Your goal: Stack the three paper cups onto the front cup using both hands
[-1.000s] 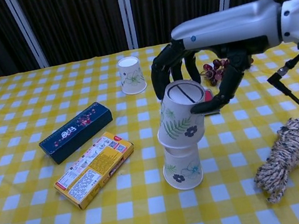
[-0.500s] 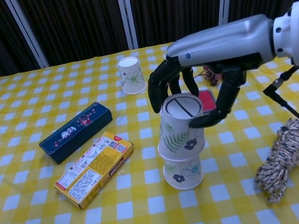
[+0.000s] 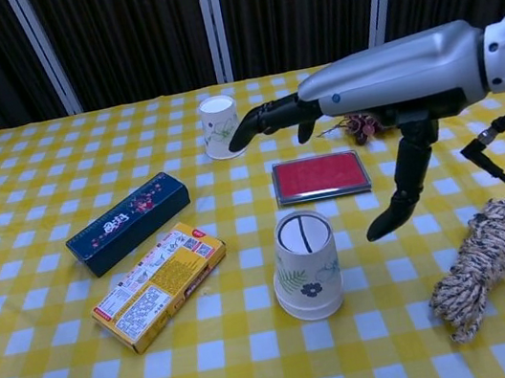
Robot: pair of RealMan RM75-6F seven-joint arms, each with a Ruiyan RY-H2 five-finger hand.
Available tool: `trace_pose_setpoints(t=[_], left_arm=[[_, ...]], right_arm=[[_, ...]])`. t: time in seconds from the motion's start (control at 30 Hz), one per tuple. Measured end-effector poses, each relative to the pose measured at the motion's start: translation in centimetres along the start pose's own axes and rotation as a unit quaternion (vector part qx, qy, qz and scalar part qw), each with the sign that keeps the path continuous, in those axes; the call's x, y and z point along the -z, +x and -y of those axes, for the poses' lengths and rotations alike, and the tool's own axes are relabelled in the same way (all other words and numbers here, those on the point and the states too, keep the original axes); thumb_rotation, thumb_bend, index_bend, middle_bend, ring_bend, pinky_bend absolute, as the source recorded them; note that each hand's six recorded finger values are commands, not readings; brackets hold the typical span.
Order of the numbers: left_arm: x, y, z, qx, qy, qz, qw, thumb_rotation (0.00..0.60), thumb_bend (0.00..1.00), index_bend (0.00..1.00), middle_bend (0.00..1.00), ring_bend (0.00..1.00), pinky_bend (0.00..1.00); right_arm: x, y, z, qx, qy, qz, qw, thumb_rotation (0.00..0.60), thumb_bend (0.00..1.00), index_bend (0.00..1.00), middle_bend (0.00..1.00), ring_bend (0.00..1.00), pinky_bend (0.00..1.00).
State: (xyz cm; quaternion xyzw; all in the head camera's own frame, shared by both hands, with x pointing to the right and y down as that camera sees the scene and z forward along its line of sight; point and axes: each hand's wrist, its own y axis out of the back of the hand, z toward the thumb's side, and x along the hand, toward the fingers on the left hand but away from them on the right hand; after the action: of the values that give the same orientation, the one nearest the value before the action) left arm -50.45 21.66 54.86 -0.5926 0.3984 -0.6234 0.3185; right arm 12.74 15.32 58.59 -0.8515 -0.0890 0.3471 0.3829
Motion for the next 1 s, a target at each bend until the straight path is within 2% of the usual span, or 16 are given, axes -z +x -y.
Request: trace_pose_setpoints(t=[0.2, 0.33, 0.5, 0.6, 0.73, 0.87, 1.0], left_arm=[[0.2, 0.2, 0.1, -0.001, 0.000, -0.004, 1.0000, 0.600, 0.00, 0.00, 0.00, 0.00, 0.00], [0.2, 0.4, 0.1, -0.003, 0.000, -0.004, 1.0000, 0.600, 0.00, 0.00, 0.00, 0.00, 0.00], [0.0, 1.8, 0.2, -0.009, 0.013, 0.012, 0.9998, 0.600, 0.00, 0.00, 0.00, 0.00, 0.00], [-1.2, 4.0, -0.2, -0.016, 0.010, 0.044, 0.9989, 0.600, 0.00, 0.00, 0.00, 0.00, 0.00], [-3.9, 8.0, -1.2, -0.024, 0.004, 0.094, 0.9953, 0.600, 0.00, 0.00, 0.00, 0.00, 0.00], [-7.2, 11.7, -2.1, -0.021, 0.006, 0.138, 0.9901, 0.600, 0.00, 0.00, 0.00, 0.00, 0.01], [-10.6, 15.0, -2.6, -0.022, 0.014, 0.168, 0.9854, 0.600, 0.00, 0.03, 0.00, 0.00, 0.08]], right_arm=[[2.5, 2.2, -0.9, 0.045, 0.047, 0.033, 0.9973, 0.600, 0.00, 0.00, 0.00, 0.00, 0.04], [5.5, 5.1, -1.6, 0.095, 0.086, 0.071, 0.9892, 0.600, 0.00, 0.00, 0.00, 0.00, 0.00], [9.9, 9.8, -1.1, 0.143, 0.097, 0.131, 0.9762, 0.600, 0.00, 0.00, 0.00, 0.00, 0.00], [12.3, 13.2, 0.1, 0.157, 0.077, 0.175, 0.9690, 0.600, 0.00, 0.00, 0.00, 0.00, 0.00], [14.0, 17.0, 2.0, 0.174, 0.020, 0.232, 0.9569, 0.600, 0.00, 0.00, 0.00, 0.00, 0.00], [14.4, 18.3, 2.7, 0.179, 0.000, 0.265, 0.9476, 0.600, 0.00, 0.00, 0.00, 0.00, 0.00], [14.3, 18.8, 2.9, 0.180, 0.002, 0.286, 0.9410, 0.600, 0.00, 0.00, 0.00, 0.00, 0.00]])
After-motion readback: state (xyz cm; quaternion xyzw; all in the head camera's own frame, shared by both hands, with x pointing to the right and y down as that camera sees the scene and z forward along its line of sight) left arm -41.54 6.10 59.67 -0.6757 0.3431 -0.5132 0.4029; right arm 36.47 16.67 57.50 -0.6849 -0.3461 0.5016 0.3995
